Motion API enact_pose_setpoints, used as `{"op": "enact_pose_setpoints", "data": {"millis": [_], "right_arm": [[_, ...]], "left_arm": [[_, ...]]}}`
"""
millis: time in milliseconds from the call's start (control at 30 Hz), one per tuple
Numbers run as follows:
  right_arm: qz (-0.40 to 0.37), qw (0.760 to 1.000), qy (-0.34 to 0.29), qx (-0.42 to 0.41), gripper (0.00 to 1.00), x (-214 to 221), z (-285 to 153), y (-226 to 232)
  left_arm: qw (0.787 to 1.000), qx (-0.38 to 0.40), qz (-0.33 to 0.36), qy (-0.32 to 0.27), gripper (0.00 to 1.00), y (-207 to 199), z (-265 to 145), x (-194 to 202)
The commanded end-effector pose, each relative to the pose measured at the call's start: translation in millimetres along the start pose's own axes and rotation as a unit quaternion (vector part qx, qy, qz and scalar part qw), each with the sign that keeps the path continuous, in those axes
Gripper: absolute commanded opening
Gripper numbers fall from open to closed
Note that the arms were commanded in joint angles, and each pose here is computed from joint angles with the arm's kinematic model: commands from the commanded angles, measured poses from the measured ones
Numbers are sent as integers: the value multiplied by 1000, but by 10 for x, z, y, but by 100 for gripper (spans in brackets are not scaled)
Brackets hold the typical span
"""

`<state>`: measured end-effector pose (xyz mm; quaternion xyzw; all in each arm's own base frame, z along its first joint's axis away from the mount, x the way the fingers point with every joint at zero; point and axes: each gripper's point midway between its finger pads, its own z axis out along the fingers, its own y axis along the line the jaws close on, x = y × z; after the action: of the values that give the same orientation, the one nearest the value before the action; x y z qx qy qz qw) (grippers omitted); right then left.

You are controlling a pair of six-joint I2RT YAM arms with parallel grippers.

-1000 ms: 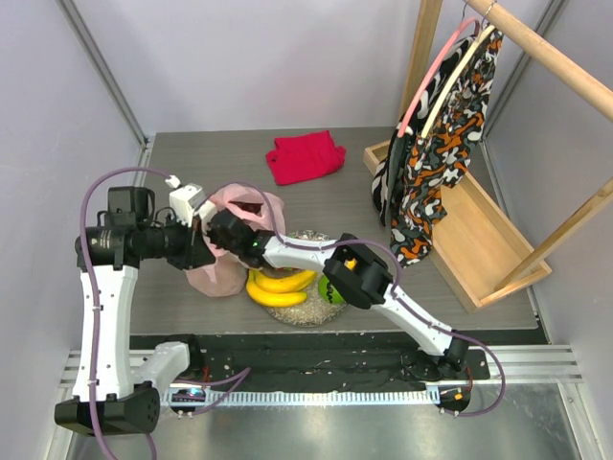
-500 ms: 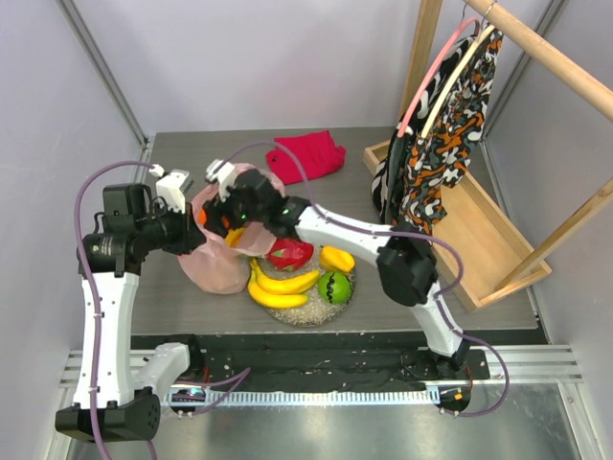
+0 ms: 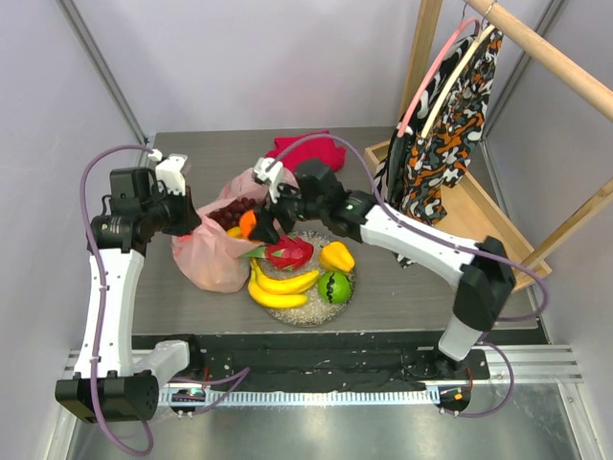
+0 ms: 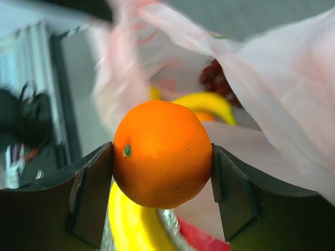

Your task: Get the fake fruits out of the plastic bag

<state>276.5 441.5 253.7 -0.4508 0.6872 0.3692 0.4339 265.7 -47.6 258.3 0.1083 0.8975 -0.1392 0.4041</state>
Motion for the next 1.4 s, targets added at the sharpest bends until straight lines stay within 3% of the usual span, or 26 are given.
{"op": "enact_pose_setpoints", "data": {"millis": [0,67,333,500,767,1000,1200,1300,1367], "right_arm": [[-133,983,-21,-128,24,-194,-657,807],[-192,972,17,-132,24,194,-719,851],[-255,953,83,-142,25,1129,-886,777],[-245,950,85,-171,25,1247,-808,875],[-326,904,143,-237,26,1780,-971,905],[-329,893,158,-262,29,1996,-968,933],[-343,888,177,-250,38,2271,-894,820],[-362,884,172,-242,49,2310,-853,784],[-365,884,171,-238,63,2333,-853,770]], "left_arm": [[999,-21,8,-45,0,60,-53,-303],[999,-18,7,-46,0,52,-58,-302],[999,-8,0,-42,0,-14,-89,-224],[999,16,-14,-40,0,-99,-56,-161],[998,26,-33,-40,0,-98,18,-182],[998,20,-38,-38,0,-52,31,-173],[998,18,-44,-35,0,-36,20,-121],[998,21,-46,-34,0,-36,22,-109],[998,22,-47,-35,0,-44,20,-105]]}}
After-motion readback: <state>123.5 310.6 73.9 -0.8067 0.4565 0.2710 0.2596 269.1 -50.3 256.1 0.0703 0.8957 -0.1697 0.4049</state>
